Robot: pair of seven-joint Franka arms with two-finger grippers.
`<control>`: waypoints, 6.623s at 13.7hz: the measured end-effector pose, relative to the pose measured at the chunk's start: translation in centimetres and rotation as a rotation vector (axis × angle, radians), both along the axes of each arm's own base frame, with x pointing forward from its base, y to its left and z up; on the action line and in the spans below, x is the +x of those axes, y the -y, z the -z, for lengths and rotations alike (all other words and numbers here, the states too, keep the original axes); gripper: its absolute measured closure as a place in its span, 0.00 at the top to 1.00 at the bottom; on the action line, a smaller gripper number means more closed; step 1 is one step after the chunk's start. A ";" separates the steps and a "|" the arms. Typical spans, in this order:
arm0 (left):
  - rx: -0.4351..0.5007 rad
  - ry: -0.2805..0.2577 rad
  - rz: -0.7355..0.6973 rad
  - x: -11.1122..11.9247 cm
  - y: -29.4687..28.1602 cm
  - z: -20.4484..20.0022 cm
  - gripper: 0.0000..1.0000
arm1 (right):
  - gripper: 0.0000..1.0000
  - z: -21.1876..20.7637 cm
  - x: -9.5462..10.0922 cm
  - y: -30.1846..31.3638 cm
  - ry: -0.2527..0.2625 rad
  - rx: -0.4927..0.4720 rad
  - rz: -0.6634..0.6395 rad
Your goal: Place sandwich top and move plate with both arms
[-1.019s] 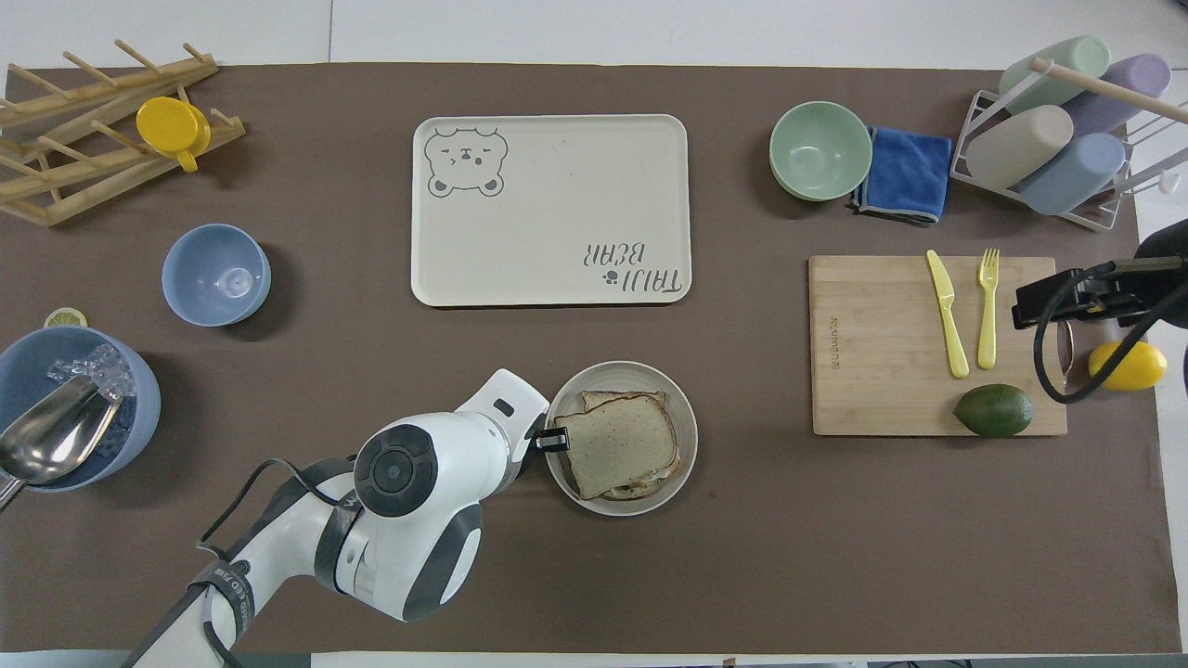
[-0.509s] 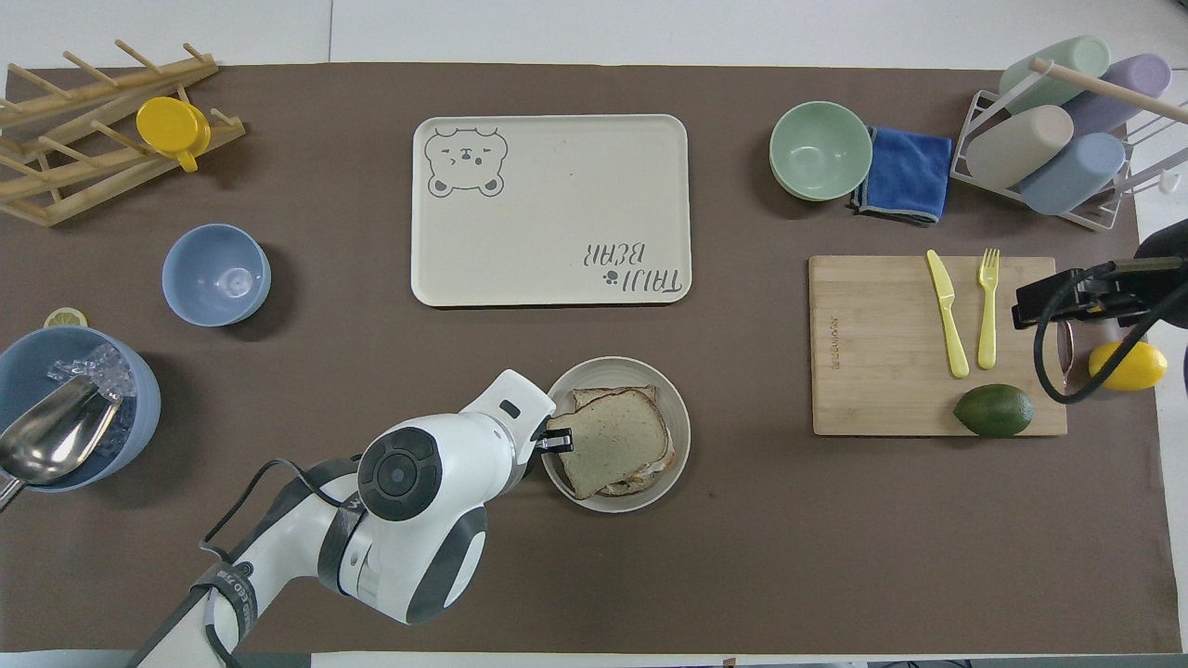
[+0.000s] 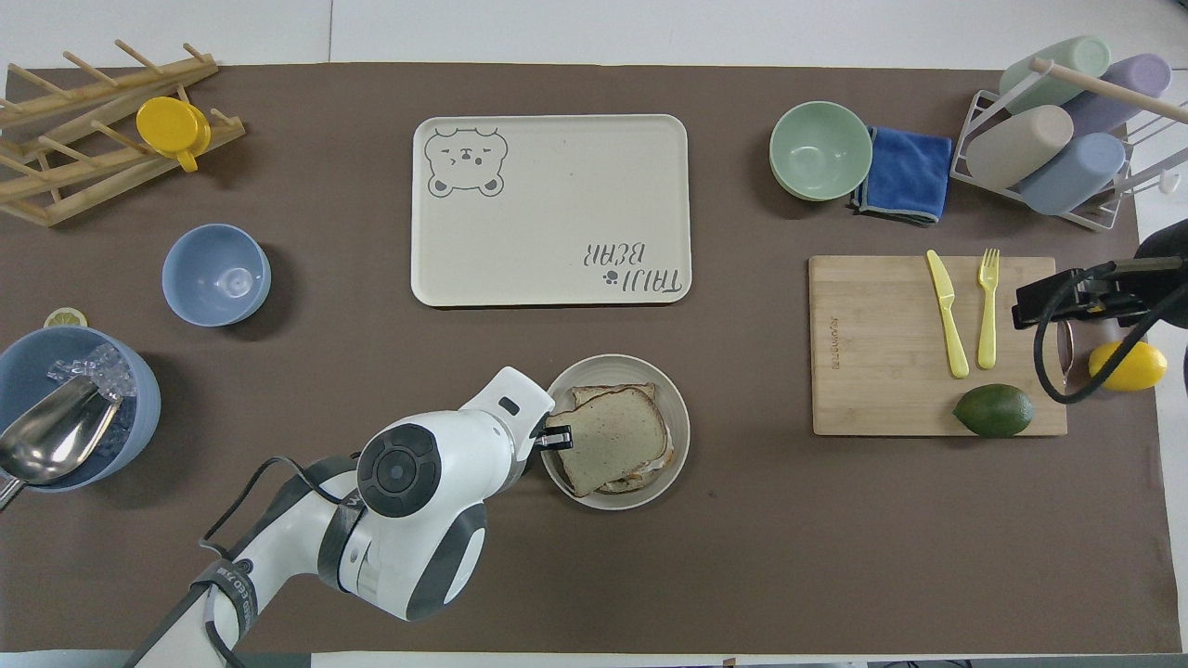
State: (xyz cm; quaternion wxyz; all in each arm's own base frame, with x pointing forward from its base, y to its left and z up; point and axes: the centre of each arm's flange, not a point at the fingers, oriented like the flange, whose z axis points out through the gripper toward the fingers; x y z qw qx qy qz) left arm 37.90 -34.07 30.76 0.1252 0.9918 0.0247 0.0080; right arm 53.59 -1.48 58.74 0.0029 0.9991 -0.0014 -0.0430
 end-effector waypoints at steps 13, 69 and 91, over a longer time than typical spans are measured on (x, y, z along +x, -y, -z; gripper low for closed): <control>-0.060 -0.048 -0.122 13.9 -5.0 -10.3 0.04 | 1.00 0.0 0.0 0.0 0.000 0.000 0.000; 0.046 0.035 -0.004 27.1 -18.5 -14.9 1.00 | 1.00 0.0 0.0 0.0 0.000 0.000 0.000; 0.253 -0.072 0.161 14.2 -25.4 -29.8 1.00 | 1.00 0.0 0.0 0.0 0.000 0.000 0.000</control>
